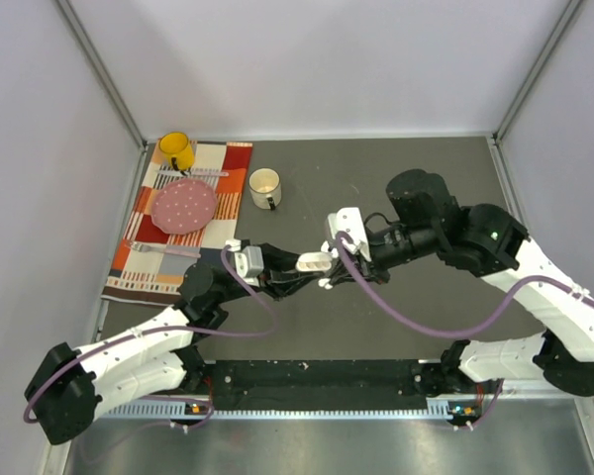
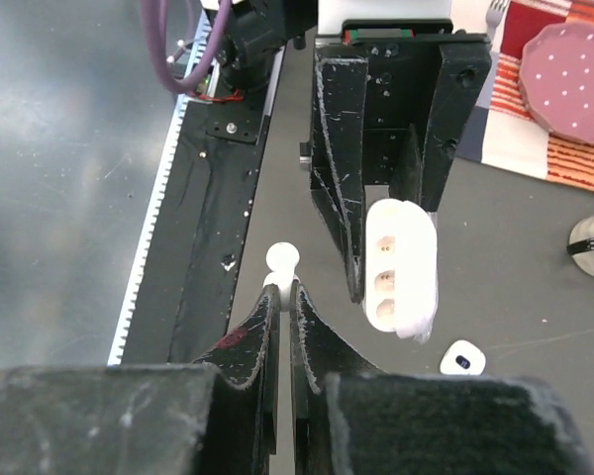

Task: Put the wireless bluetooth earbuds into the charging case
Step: Insert the left earbud into the left side groove of the charging case.

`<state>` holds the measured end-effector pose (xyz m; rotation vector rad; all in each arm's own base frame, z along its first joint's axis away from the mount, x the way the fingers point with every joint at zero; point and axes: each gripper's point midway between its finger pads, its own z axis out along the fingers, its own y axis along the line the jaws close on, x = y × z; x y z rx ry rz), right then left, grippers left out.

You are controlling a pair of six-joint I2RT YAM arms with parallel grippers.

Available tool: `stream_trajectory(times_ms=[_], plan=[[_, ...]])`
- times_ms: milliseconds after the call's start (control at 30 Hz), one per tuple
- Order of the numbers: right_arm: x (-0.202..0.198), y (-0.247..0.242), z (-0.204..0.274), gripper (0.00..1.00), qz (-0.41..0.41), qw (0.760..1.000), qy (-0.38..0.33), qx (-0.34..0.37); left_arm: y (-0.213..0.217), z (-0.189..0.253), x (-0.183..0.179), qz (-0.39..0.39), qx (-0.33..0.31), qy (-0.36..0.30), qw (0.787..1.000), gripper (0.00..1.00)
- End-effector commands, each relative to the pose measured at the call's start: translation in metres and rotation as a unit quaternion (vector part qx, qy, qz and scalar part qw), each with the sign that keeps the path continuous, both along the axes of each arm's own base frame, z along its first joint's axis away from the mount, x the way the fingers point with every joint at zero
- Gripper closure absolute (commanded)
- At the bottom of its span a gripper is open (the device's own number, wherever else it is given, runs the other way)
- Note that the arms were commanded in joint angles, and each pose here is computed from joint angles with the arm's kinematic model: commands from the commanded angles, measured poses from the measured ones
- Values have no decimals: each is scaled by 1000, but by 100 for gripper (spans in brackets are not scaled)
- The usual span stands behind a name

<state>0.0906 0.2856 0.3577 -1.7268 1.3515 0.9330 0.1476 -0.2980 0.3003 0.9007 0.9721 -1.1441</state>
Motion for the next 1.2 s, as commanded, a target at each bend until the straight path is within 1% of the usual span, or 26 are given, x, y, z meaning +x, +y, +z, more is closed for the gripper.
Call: stream_trajectory(times_ms=[0, 133, 300, 667, 767, 933, 1067, 1167], plan=[[10, 16, -10, 100, -2, 1000, -9, -9, -3, 26, -11, -31, -21, -25, 999, 100], [20, 23, -17, 100, -10, 1000, -20, -19, -3, 30, -23, -61, -19, -46, 997, 100], [37, 23, -22, 100, -39, 998, -47, -32, -3, 28, -38, -99, -8, -64, 993, 100], [58, 19, -20, 100, -81, 992, -93, -34, -4, 20, -51, -139, 8, -59, 989, 100], [63, 18, -18, 100, -91, 990, -105, -32, -4, 19, -51, -140, 8, -58, 988, 100], [57, 21, -13, 100, -79, 992, -98, -18, -5, 20, -46, -127, 6, -53, 990, 100], [46, 22, -4, 100, -59, 994, -88, 5, -6, 16, -34, -97, 9, -34, 995, 100], [44, 21, 3, 100, -60, 994, -86, 16, -6, 15, -28, -81, 8, -29, 996, 100]])
